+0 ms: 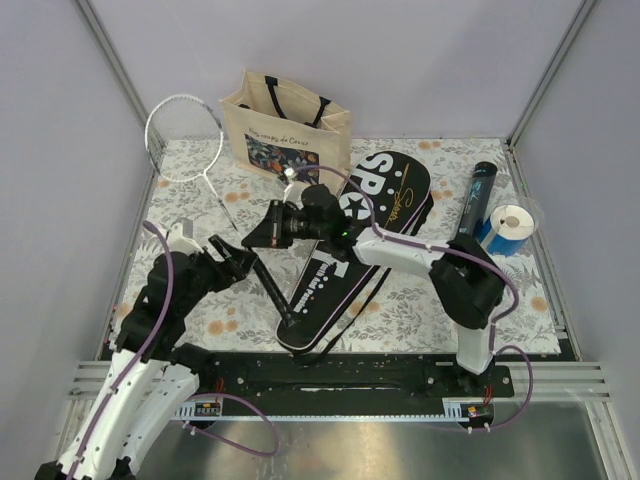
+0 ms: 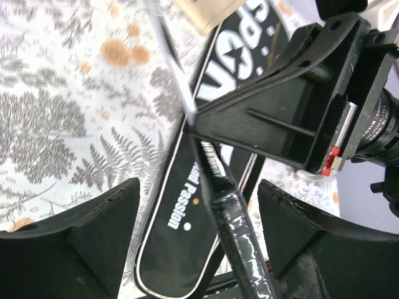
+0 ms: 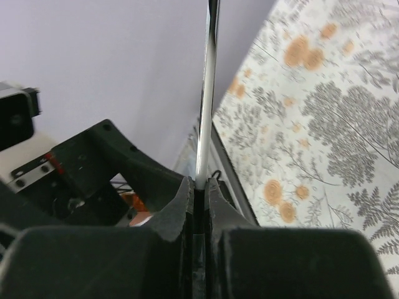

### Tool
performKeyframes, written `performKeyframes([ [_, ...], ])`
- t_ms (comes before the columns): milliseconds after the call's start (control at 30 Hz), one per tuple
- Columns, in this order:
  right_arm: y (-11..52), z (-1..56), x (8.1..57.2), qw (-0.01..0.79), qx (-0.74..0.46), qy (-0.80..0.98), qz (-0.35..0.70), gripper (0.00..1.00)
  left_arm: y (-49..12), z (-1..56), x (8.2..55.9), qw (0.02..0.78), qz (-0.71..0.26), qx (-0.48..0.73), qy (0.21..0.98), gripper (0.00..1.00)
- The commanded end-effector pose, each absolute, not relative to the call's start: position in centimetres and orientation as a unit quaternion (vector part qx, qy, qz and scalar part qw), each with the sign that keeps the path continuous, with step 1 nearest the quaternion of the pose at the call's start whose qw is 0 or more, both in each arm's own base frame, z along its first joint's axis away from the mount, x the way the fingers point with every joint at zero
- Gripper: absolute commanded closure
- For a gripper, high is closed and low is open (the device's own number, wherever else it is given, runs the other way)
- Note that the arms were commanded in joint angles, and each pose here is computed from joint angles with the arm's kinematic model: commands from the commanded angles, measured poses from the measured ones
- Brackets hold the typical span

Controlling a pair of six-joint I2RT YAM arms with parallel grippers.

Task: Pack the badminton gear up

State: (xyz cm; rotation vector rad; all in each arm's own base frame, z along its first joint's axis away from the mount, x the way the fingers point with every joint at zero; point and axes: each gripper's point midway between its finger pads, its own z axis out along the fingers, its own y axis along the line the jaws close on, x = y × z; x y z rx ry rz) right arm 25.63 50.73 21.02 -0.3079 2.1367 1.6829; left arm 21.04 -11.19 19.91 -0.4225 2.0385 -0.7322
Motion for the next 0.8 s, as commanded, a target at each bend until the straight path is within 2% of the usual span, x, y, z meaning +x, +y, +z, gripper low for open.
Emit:
performKeyframes([
  [0, 47.9, 30.7, 25.3, 0.272, -0.139, 0.68, 0.667, 1.0, -10.7, 26.1, 20.3, 0.52, -0.317, -0.134, 0.782, 0.2],
  [200, 43.1, 35.5, 25.6, 0.326, -0.116, 0.653, 0.674, 1.0, -10.9, 30.6, 19.2, 0.557, -0.332, -0.091, 0.756, 0.2],
  [400, 35.7, 38.0, 27.3, 0.402, -0.05, 0.637, 0.656, 1.0, -11.4, 30.0, 19.5, 0.549, -0.322, -0.061, 0.769, 0.21],
  [767, 24.2, 32.6, 27.0, 0.47, 0.065, 0.679, 0.56, 1.0, -15.1, 26.2, 21.9, 0.485, -0.332, -0.009, 0.809, 0.27],
])
